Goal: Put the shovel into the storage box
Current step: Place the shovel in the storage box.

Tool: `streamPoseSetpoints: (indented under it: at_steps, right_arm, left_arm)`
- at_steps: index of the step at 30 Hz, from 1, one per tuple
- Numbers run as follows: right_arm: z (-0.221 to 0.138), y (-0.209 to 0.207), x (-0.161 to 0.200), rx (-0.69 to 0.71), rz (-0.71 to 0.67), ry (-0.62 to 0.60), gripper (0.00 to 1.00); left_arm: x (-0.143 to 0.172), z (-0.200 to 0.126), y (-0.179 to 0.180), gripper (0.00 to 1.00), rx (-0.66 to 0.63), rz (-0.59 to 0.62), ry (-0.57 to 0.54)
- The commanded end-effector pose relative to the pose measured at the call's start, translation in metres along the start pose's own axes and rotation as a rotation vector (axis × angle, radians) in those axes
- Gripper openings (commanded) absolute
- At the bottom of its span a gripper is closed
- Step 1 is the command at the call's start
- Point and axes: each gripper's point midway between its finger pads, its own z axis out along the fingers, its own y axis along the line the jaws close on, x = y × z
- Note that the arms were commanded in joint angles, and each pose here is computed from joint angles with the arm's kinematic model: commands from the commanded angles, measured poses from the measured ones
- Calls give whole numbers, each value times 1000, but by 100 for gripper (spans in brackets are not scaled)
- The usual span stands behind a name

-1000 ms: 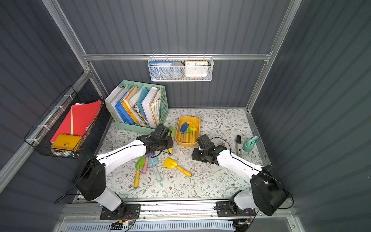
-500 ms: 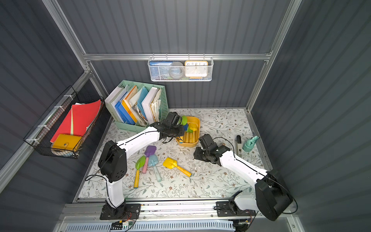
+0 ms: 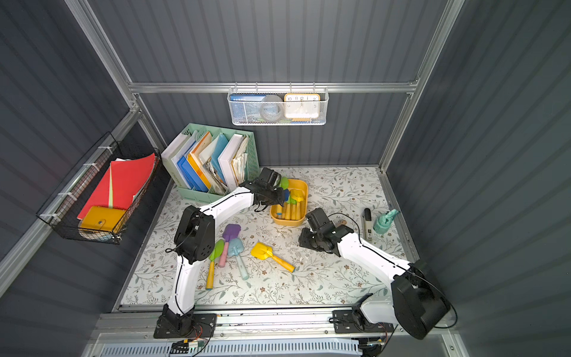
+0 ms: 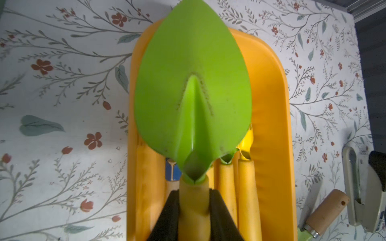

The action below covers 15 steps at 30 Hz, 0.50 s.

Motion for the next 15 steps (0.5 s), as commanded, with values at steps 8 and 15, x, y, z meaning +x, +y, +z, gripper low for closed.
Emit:
streamPoseSetpoints:
  at_steps: [8,15]
  right_arm:
    - [7,-8,3,34,19,17,46]
    - [8,-8,3,37,12,19,46]
  left_arm:
    - [6,16,-1,20,0,50,30]
    - [1,18,7,36,-46,53,3]
